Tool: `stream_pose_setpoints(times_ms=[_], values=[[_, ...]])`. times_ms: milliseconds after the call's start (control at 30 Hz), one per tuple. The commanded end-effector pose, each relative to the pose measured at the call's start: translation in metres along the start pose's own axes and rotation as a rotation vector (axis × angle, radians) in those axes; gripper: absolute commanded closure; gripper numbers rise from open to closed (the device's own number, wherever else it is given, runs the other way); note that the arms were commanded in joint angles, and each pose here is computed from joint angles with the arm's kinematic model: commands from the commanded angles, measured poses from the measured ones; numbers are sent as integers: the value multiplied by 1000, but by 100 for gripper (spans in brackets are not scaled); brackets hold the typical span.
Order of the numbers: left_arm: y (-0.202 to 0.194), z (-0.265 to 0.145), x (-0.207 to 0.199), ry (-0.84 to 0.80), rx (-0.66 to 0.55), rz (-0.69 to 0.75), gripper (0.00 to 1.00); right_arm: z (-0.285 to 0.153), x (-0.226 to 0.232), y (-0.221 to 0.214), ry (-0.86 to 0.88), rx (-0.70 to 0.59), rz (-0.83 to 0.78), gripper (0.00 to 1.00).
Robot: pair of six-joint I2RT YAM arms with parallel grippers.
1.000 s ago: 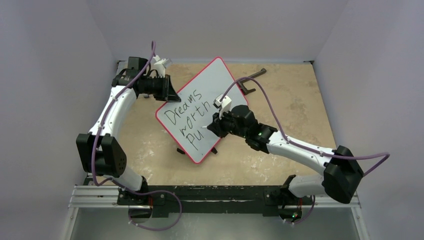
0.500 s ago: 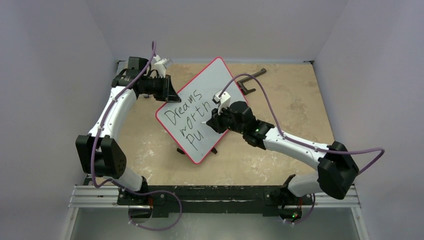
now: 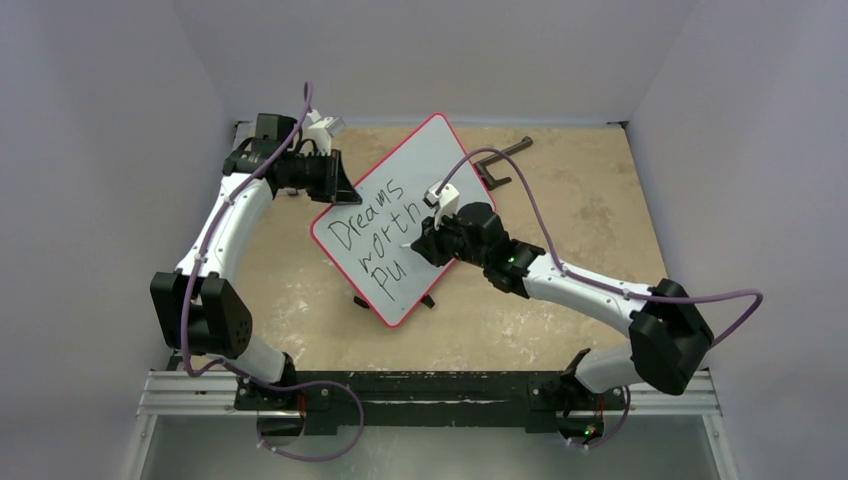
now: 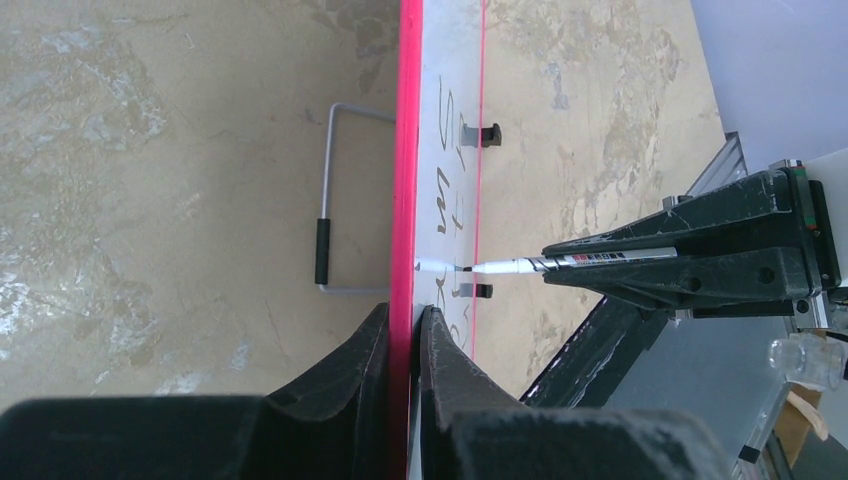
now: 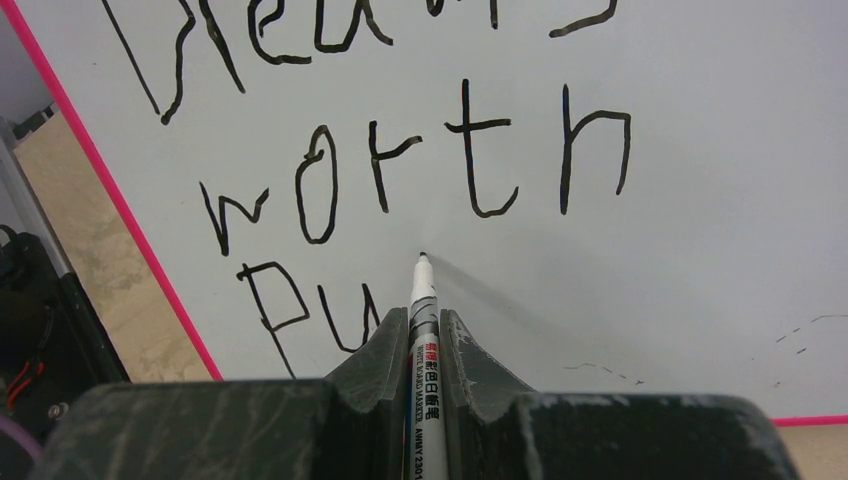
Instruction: Write a sentence on the whiteboard
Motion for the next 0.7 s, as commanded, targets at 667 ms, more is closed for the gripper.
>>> stream_pose_setpoints(times_ms=[667], values=[[21, -16, 1, 77, -81, 121, 100, -18, -13, -44, -15, 76, 36, 100]])
Point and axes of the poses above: each gripper's point midway between its finger pads, its own z axis out along the fingers, its own x axis along the line the jaws close on, y = z × x, the point moved 1 cm from there along -z, back along the fingers, and after that the axes turned 9 degrees about z, right-handed, at the moved point
